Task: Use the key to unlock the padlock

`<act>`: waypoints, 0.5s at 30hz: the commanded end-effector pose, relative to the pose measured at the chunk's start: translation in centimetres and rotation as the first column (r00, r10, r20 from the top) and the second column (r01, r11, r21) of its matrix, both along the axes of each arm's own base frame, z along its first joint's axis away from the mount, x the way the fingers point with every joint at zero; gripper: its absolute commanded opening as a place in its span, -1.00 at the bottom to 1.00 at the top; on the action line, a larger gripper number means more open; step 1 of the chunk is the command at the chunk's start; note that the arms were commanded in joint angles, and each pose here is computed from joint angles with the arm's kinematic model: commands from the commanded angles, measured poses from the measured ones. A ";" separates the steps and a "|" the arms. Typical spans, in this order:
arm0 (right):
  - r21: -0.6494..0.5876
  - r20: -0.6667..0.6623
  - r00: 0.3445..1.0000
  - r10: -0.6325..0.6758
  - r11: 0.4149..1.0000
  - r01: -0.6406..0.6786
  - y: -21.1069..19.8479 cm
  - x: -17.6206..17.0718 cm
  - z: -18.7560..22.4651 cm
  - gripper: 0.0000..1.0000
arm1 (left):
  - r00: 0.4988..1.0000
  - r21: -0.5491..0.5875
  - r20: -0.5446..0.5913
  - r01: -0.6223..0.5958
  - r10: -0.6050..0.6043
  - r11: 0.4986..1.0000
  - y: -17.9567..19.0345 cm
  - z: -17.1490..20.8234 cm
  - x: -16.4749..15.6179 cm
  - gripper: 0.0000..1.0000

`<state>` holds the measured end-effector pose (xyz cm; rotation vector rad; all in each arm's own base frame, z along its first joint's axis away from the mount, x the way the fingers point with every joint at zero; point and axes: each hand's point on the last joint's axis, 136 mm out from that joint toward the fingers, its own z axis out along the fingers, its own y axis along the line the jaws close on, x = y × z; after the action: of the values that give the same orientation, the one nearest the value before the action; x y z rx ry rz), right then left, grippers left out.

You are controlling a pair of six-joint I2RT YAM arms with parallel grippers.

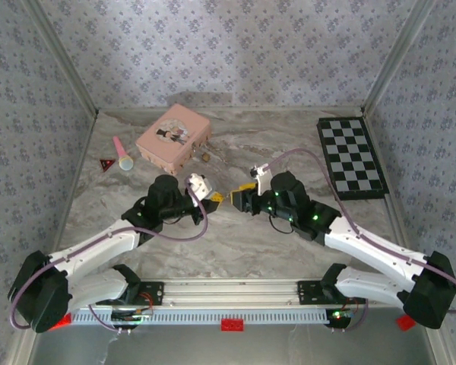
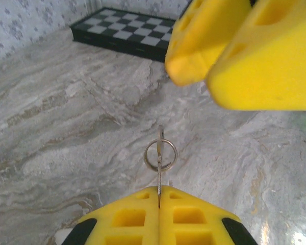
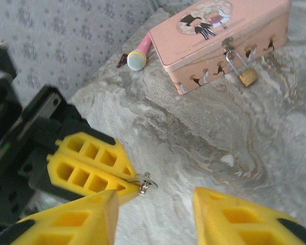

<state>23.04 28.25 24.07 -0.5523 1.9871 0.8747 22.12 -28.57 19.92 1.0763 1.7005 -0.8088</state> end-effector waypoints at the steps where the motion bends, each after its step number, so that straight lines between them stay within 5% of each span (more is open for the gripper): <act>1: -0.158 0.140 0.978 0.155 0.979 -0.132 -1.3 -1.3 -0.9 -0.07 | 0.998 0.089 -0.050 0.045 -0.041 0.995 -0.1 -0.4 -0.3 -1.00; 5: -0.169 0.224 0.943 0.245 0.963 -0.210 -2.7 -2.1 -2.0 -0.07 | 0.990 0.133 -0.104 0.105 -0.092 0.985 -0.5 -1.2 -0.9 -1.00; 15: 0.066 0.215 0.873 0.437 0.886 -0.460 -1.5 -5.2 -3.0 -0.10 | 0.944 0.212 -0.230 0.285 -0.235 0.935 -1.9 -2.6 -3.6 -1.00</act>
<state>19.11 25.52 18.44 -0.9498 1.7874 1.0304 20.00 -30.02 17.30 1.3549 1.8801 -0.8770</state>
